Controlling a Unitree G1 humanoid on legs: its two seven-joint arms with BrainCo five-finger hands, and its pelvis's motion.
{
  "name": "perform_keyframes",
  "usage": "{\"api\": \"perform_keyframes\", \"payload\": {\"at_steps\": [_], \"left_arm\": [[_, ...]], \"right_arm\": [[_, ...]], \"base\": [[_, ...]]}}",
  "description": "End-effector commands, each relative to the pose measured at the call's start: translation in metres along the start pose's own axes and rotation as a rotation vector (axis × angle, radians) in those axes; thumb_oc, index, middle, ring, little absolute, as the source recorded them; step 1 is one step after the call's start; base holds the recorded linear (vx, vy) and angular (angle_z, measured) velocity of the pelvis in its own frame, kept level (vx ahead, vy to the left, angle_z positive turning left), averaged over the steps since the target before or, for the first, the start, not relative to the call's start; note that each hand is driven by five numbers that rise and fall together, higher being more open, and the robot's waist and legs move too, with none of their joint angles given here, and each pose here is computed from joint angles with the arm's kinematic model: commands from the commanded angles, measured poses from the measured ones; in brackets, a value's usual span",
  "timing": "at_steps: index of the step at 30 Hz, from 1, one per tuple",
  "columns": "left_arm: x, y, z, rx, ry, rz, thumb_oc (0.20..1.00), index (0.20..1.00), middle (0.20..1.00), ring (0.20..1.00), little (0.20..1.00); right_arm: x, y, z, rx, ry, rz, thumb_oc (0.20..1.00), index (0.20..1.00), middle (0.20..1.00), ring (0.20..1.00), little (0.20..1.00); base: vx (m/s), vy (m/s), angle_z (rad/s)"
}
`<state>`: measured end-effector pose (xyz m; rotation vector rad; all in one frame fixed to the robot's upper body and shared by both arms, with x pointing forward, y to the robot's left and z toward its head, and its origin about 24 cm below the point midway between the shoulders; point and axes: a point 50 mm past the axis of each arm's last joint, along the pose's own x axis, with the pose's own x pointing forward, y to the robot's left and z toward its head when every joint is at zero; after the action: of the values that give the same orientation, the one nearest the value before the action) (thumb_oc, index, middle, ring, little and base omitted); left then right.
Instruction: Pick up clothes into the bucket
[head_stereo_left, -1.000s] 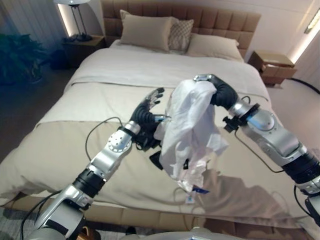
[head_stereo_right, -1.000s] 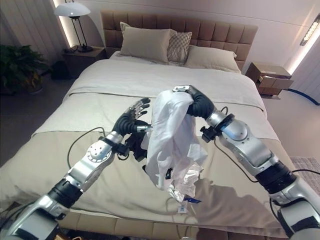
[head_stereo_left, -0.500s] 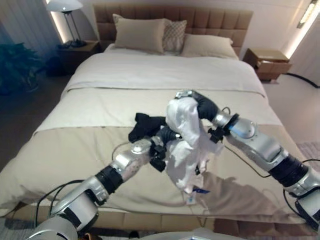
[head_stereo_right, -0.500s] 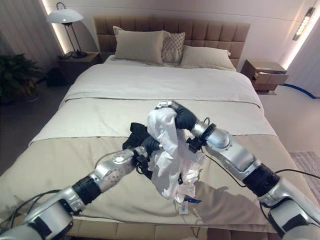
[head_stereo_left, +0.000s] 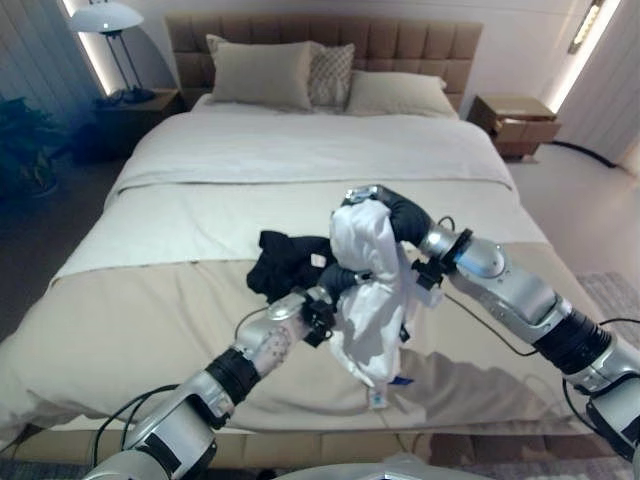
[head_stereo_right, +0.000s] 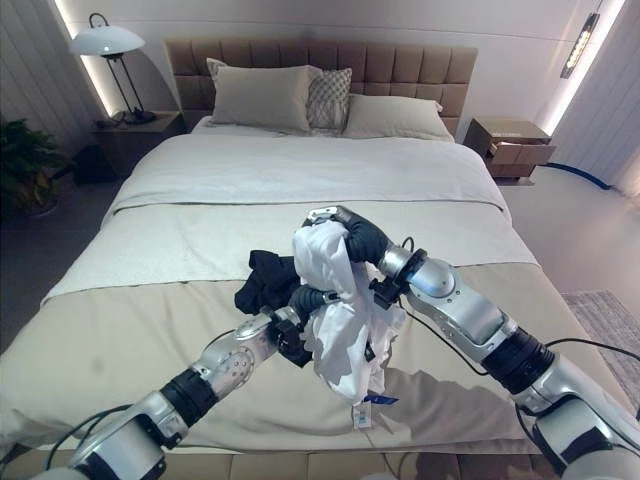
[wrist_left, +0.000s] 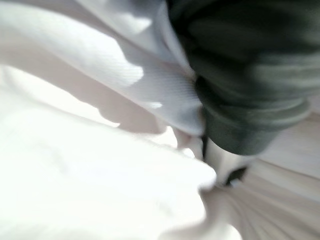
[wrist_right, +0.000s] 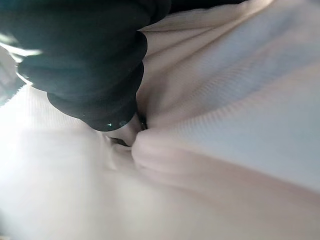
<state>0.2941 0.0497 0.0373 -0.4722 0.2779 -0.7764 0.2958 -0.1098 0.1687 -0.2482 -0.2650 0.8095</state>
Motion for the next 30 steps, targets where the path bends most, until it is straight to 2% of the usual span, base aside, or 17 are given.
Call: {"api": "perform_keyframes", "payload": {"at_steps": [1, 8, 13, 14, 15, 18, 19, 21, 26, 30], "left_arm": [[0.007, 0.008, 0.004, 0.040, -0.025, 0.081, 0.200, 0.200, 0.200, 0.200, 0.200], [-0.007, 0.024, 0.007, 0.114, -0.058, 0.175, 0.200, 0.200, 0.200, 0.200, 0.200], [-0.036, 0.033, 0.025, 0.301, -0.124, 0.233, 0.200, 0.200, 0.200, 0.200, 0.200], [-0.055, 0.041, 0.030, 0.364, -0.150, 0.290, 0.200, 0.200, 0.200, 0.200, 0.200], [-0.055, 0.041, 0.030, 0.364, -0.150, 0.290, 0.200, 0.200, 0.200, 0.200, 0.200], [-0.099, 0.054, 0.035, 0.427, -0.212, 0.429, 0.200, 0.200, 0.200, 0.200, 0.200], [-0.122, 0.059, 0.035, 0.438, -0.257, 0.526, 0.200, 0.200, 0.200, 0.200, 0.200], [-0.131, 0.061, 0.032, 0.422, -0.267, 0.558, 0.200, 0.200, 0.200, 0.200, 0.200], [-0.178, 0.075, 0.032, 0.309, -0.429, 0.782, 0.200, 0.200, 0.200, 0.200, 0.200], [-0.190, 0.077, 0.036, 0.287, -0.502, 0.851, 0.200, 0.200, 0.200, 0.200, 0.200]], "right_arm": [[0.019, -0.012, 0.071, -0.012, -0.339, -0.014, 0.200, 0.200, 0.200, 0.200, 0.200], [0.006, -0.021, 0.068, 0.016, -0.344, -0.066, 0.200, 0.200, 0.200, 0.200, 0.200], [-0.015, -0.035, 0.062, 0.028, -0.340, -0.166, 0.200, 0.200, 0.200, 0.200, 0.200], [-0.026, -0.043, 0.059, 0.035, -0.341, -0.234, 0.476, 0.476, 0.476, 0.476, 0.476], [-0.026, -0.043, 0.059, 0.036, -0.341, -0.234, 1.000, 1.000, 1.000, 1.000, 1.000], [-0.045, -0.051, 0.052, 0.053, -0.336, -0.314, 1.000, 1.000, 1.000, 1.000, 1.000], [-0.053, -0.053, 0.045, 0.074, -0.325, -0.352, 1.000, 1.000, 1.000, 1.000, 1.000], [-0.056, -0.054, 0.041, 0.083, -0.314, -0.367, 1.000, 1.000, 1.000, 1.000, 1.000], [-0.075, -0.060, 0.009, 0.081, -0.216, -0.495, 1.000, 1.000, 1.000, 1.000, 1.000], [-0.081, -0.058, -0.008, 0.073, -0.165, -0.557, 1.000, 1.000, 1.000, 1.000, 1.000]], "base": [[0.00, 0.000, 0.00], [0.00, 0.000, 0.00], [0.00, -0.007, 0.00], [0.00, 0.000, 0.00], [0.00, 0.000, 0.00], [0.01, -0.028, 0.02], [0.01, -0.042, 0.05], [0.01, -0.023, 0.07], [0.02, -0.026, 0.08], [-0.01, -0.049, 0.19]]}}
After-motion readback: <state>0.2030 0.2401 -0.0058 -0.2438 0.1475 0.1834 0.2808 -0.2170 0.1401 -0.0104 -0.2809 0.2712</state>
